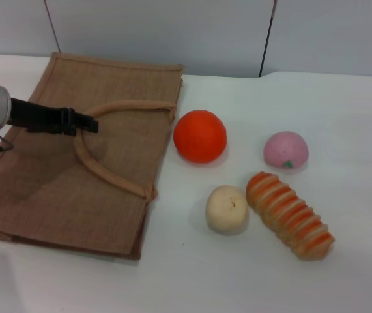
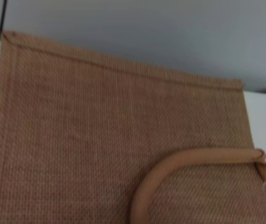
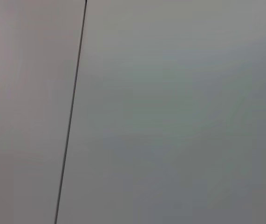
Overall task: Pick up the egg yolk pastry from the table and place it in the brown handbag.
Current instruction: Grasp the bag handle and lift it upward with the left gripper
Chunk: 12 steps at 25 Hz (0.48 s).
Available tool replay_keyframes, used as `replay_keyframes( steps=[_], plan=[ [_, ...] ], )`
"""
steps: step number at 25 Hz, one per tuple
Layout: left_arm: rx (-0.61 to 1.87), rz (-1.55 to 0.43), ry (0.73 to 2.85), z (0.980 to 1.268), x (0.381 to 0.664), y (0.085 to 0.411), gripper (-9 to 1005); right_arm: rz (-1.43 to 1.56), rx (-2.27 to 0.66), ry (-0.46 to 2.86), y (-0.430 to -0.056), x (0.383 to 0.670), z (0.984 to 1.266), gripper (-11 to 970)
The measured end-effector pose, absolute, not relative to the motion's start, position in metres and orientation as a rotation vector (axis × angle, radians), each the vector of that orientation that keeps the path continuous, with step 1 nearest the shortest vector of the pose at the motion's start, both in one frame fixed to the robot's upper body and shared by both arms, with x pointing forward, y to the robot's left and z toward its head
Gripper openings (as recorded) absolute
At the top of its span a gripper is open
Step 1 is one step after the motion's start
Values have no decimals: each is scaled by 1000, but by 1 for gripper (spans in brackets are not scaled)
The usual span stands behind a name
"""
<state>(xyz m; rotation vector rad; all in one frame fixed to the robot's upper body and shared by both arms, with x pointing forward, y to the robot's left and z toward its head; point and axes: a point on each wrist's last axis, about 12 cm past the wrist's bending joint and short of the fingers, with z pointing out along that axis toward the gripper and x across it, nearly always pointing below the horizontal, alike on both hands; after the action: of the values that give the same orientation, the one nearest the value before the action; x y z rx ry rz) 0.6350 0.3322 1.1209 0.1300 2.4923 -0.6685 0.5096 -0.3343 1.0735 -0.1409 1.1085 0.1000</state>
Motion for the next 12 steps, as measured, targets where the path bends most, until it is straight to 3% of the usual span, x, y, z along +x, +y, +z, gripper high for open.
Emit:
replay_keyframes(
  steps=[12],
  plan=[
    [63, -659, 2533, 1126, 633, 338, 544, 93, -142, 1119, -336, 509, 1072, 889]
  ],
)
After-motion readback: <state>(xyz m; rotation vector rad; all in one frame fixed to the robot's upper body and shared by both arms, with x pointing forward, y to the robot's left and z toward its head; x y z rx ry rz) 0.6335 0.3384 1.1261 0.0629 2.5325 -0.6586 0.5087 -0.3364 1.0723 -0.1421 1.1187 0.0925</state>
